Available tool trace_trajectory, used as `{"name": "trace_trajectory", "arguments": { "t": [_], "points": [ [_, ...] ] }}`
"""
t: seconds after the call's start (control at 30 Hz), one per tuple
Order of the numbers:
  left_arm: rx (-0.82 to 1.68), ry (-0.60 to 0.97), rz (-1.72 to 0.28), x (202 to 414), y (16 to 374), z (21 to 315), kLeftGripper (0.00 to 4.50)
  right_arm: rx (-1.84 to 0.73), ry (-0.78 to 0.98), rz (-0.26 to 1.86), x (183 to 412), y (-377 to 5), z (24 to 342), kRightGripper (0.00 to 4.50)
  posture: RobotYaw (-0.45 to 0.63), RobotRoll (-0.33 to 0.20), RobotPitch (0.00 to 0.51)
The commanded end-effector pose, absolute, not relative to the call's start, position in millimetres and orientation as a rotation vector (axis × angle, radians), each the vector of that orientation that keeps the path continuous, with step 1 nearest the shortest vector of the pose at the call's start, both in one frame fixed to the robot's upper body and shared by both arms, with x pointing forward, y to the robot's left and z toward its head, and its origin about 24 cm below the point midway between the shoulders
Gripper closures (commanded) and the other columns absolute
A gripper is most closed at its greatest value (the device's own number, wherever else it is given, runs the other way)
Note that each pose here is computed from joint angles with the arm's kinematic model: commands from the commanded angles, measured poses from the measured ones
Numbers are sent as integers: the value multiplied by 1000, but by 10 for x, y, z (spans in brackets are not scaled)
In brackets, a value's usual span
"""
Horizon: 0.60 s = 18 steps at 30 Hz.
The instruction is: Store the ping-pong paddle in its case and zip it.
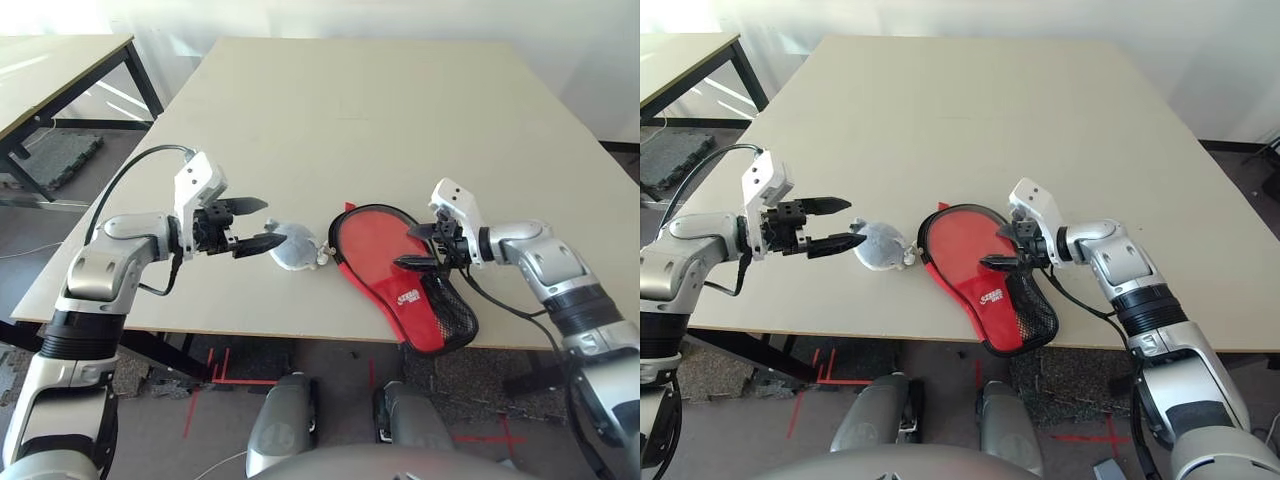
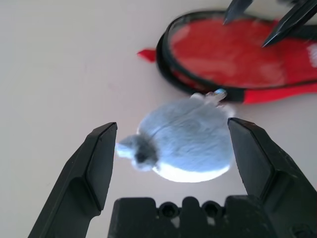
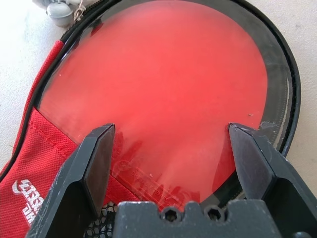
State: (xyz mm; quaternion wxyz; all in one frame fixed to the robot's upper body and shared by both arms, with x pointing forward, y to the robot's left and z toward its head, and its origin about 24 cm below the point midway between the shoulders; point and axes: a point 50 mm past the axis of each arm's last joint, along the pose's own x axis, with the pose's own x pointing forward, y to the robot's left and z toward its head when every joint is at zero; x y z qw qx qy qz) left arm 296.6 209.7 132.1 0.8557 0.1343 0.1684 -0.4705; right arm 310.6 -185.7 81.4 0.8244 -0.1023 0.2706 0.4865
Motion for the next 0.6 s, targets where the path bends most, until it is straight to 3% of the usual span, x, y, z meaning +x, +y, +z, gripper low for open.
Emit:
{"name": "trace_trajectory", "arguments": {
  "t": [0.03,0.17,0.43,0.53,0.6],
  "points": [
    [362,410,-990,3019,2038,1186,0,-195,630,1035,3037,-1845,689,15,202,0,48],
    [419,461,-1025,3029,2008,1064,0,-185,623,1037,3026,-1833,703,15,192,0,52],
    [442,537,-1111,3023,1905,929,2846,-172,616,1034,3008,-1823,717,0,189,0,57],
    [456,535,-1075,3102,1884,914,3993,-169,615,1034,3004,-1811,713,0,187,0,58],
    [484,512,-1036,3197,1856,922,4476,-165,613,1032,3003,-1802,711,0,180,0,63]
  ]
}}
